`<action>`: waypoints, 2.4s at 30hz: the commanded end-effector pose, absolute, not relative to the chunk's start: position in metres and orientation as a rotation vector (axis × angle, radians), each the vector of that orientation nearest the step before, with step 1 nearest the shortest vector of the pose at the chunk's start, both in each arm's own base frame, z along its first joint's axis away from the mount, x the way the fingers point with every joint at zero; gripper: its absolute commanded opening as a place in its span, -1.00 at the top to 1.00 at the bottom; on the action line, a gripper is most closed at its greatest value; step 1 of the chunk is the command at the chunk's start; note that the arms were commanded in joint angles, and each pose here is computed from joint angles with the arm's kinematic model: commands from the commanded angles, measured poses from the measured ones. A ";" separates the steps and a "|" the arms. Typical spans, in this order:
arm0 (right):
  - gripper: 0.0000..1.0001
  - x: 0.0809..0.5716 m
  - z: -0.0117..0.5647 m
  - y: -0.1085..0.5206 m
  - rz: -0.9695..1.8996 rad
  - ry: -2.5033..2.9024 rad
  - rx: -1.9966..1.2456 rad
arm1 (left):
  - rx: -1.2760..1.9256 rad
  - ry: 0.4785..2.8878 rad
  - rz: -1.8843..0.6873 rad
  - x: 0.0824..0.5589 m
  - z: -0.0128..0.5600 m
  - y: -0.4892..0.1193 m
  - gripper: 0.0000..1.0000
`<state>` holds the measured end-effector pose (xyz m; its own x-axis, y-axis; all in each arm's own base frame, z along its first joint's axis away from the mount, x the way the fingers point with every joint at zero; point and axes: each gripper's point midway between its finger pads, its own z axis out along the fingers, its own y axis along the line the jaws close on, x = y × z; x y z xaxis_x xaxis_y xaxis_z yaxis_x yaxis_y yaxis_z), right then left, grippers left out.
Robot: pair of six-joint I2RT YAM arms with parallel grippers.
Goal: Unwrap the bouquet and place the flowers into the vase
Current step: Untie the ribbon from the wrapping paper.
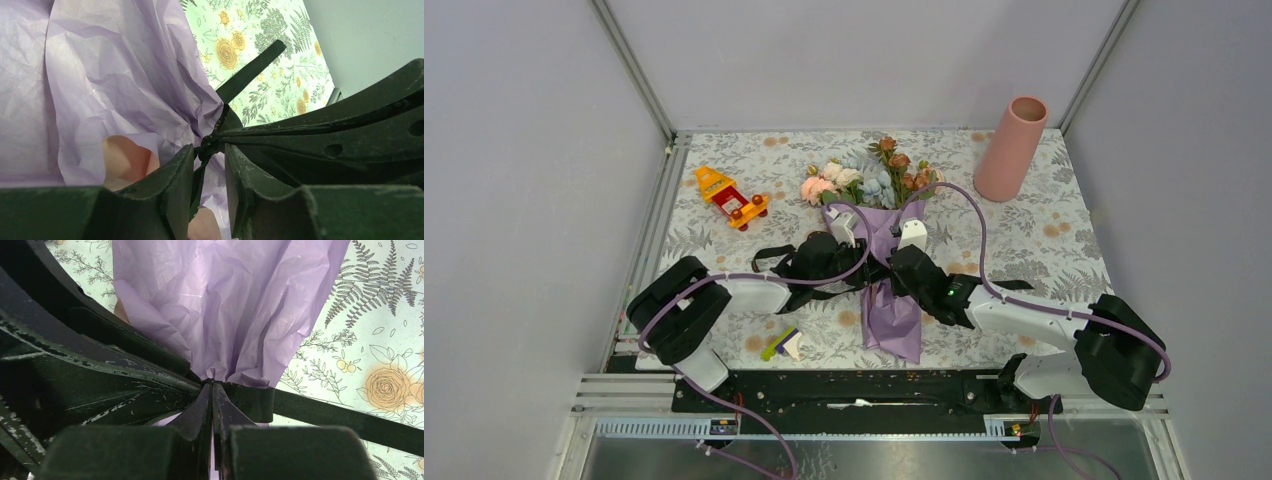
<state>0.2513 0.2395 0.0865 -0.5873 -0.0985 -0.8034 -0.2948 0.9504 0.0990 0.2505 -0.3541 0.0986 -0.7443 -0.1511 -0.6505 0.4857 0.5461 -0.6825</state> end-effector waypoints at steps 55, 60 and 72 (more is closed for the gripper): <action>1.00 0.251 0.101 0.251 0.379 2.138 -0.257 | 0.128 2.118 -1.305 0.258 0.110 -0.377 0.64; 1.00 0.250 0.098 0.254 0.384 2.145 -0.278 | 0.139 2.096 -1.325 0.259 0.112 -0.381 0.78; 1.00 0.269 0.083 0.215 0.042 2.155 -0.238 | 0.104 2.099 -1.237 0.261 0.105 -0.364 1.00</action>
<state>0.2522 0.2335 0.0763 -0.5842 -0.1151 -0.8034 -0.2834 0.9565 0.0690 0.2516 -0.3646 0.0800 -0.8178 -0.2142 -0.5342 0.3463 0.5581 -0.7540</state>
